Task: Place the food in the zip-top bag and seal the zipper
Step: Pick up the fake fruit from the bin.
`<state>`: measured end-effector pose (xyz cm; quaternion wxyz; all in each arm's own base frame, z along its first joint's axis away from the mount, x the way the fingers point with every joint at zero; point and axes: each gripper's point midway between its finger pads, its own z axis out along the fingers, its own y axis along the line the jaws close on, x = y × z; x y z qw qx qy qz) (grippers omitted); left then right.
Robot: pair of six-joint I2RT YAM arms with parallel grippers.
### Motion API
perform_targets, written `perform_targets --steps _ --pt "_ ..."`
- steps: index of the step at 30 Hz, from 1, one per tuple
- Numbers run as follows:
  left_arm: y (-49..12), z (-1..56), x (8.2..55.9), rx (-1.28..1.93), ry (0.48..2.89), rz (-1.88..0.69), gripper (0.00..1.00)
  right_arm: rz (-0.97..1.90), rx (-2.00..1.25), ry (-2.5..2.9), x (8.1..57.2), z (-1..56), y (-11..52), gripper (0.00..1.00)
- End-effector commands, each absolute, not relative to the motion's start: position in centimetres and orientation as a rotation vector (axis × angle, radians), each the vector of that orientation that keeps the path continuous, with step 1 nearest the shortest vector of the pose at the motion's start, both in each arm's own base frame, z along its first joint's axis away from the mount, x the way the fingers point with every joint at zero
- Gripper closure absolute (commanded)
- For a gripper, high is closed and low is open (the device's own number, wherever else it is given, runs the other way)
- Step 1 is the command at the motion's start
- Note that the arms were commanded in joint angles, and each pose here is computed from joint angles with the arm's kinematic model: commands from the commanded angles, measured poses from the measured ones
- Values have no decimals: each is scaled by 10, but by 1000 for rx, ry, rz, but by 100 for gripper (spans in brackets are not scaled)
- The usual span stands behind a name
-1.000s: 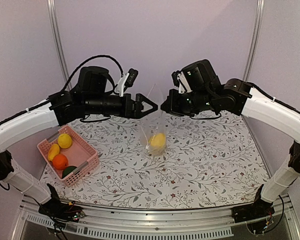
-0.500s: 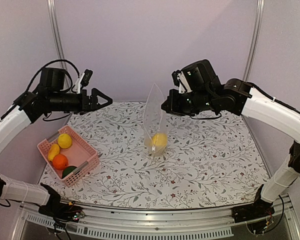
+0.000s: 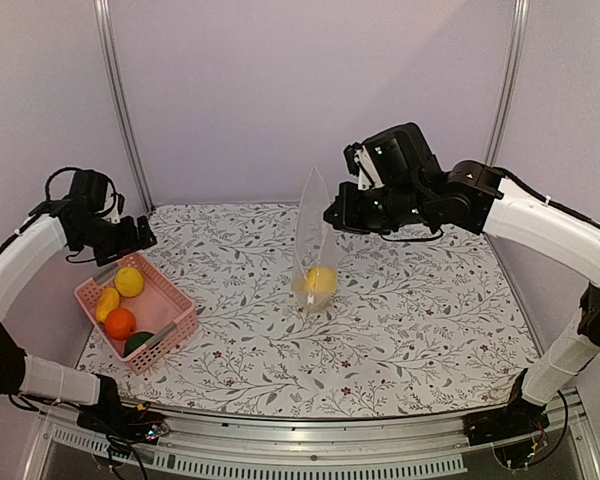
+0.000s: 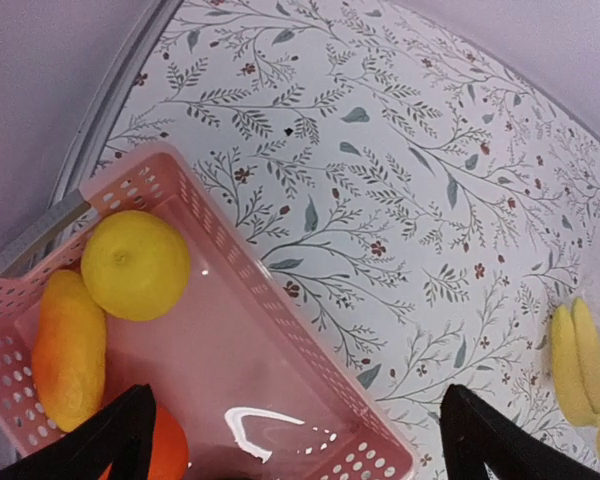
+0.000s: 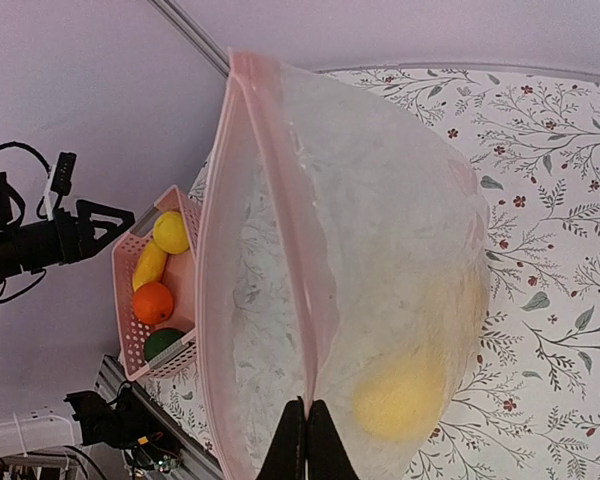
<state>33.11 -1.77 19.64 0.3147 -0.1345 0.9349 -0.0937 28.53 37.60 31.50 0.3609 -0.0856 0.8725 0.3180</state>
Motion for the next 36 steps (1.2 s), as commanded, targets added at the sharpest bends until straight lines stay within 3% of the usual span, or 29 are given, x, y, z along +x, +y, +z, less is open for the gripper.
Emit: perform_targets --steps 1,26,36 --pt "28 174 330 -483 2477 0 0 834 -233 2204 284 328 372 100" --pt "83 89 362 -611 2657 177 2 928 -270 2187 275 329 381 100" --pt "84 77 369 -604 2690 155 11 954 -279 2192 274 328 386 100"
